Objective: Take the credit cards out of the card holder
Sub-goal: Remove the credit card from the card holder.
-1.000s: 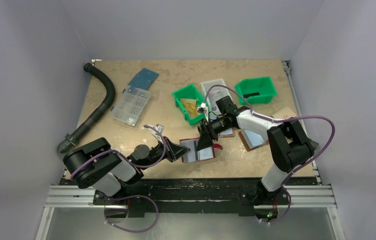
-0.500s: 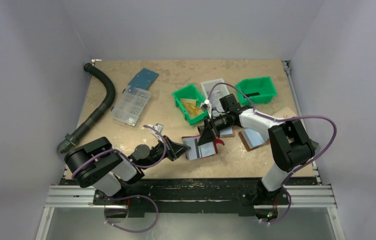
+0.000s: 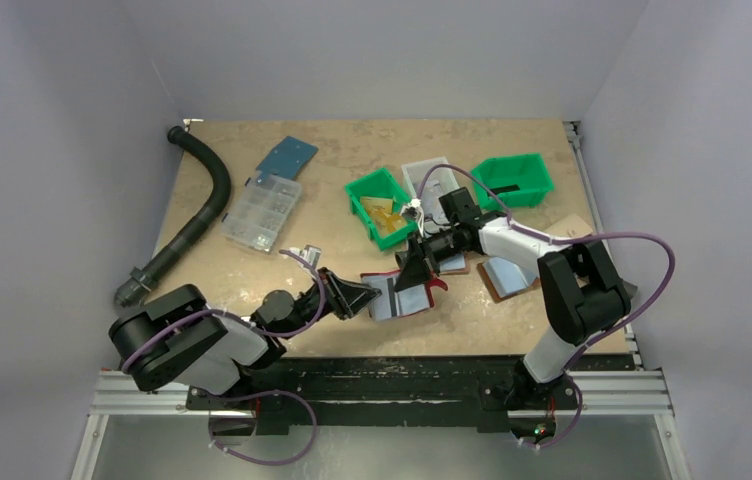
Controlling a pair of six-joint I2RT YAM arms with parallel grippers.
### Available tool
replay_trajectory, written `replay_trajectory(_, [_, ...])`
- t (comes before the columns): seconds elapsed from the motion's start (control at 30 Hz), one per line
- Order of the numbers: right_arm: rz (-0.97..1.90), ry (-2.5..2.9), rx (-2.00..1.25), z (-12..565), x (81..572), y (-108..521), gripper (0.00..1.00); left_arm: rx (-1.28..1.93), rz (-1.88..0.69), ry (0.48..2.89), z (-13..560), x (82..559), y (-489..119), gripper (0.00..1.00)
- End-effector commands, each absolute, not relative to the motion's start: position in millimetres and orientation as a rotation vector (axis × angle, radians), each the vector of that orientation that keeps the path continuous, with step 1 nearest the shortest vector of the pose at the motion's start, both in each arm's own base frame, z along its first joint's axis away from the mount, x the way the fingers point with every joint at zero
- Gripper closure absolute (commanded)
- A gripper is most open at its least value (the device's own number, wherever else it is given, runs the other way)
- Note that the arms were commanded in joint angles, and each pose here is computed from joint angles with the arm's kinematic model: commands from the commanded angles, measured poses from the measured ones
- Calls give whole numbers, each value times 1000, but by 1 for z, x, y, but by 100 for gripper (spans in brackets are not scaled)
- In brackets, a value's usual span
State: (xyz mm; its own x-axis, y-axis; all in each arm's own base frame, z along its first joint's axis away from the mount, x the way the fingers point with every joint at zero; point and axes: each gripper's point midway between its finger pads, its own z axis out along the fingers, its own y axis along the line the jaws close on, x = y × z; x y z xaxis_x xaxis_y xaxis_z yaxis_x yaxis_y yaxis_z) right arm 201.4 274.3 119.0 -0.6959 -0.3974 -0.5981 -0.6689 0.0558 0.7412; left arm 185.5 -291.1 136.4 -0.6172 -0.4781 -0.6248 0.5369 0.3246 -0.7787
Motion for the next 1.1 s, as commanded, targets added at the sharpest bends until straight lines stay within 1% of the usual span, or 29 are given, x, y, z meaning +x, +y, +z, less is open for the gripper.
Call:
replay_trajectory(0.0, [1658,1983,-1161,138,204,275,100,93,-1438,1623,156,186,-288,69])
replay_trajectory(0.1, [1623,1969,-1207,136,203,272,100,133,-1407,1632,154,184,-283,65])
replay_trajectory(0.17, [1586,1949,-1255,136,202,269,100,157,-1376,1647,151,184,-279,53])
replay_trajectory(0.37, [1505,1885,-1370,136,198,262,100,208,-1214,1673,151,187,-259,28])
replay_trajectory(0.4, [1498,1868,-1386,137,198,261,100,196,-1177,1686,150,189,-254,22])
replay_trajectory(0.47, [1499,1843,-1413,140,194,260,100,183,-1098,1709,148,193,-243,7])
replay_trajectory(0.5, [1499,1828,-1427,141,193,259,100,191,-1079,1716,146,191,-239,1])
replay_trajectory(0.63, [1530,1755,-1480,149,183,256,100,288,-1051,1685,142,181,-234,0])
replay_trajectory(0.77, [1552,1681,-1536,157,173,253,100,419,-1076,1636,139,170,-241,3])
replay_trajectory(1.07, [1552,1619,-1582,162,166,250,100,547,-1008,1587,133,179,-252,4])
